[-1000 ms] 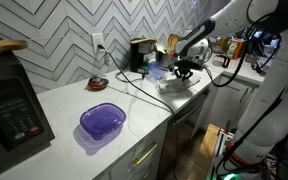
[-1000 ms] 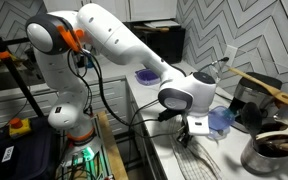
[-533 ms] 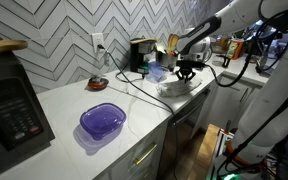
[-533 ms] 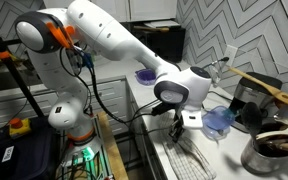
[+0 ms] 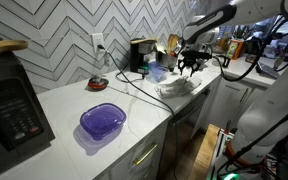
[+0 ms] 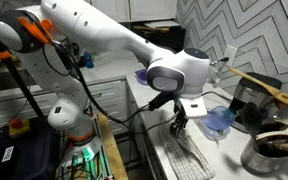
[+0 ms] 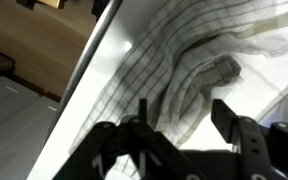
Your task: Use the towel on the counter top to wipe the counter top
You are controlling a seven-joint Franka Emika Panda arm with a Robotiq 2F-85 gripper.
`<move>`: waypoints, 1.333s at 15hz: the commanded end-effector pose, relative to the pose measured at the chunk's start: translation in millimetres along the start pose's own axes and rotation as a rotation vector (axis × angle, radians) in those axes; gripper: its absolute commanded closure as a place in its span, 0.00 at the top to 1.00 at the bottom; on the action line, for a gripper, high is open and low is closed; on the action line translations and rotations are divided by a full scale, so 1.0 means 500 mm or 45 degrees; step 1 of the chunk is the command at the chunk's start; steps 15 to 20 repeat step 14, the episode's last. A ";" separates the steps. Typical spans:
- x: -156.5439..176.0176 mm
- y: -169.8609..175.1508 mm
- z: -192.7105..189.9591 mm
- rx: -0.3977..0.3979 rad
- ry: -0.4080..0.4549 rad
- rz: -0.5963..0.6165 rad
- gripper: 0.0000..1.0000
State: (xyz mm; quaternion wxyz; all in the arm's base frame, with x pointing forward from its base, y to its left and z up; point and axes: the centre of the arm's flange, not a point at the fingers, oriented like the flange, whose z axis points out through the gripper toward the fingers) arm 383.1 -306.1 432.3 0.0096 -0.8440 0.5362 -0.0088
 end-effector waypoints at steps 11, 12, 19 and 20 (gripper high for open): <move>-0.057 0.088 -0.265 0.155 0.163 -0.639 1.00; -0.052 0.086 -0.266 0.140 0.197 -0.611 1.00; -0.054 0.083 -0.267 0.139 0.192 -0.617 1.00; -0.054 0.083 -0.267 0.139 0.192 -0.617 1.00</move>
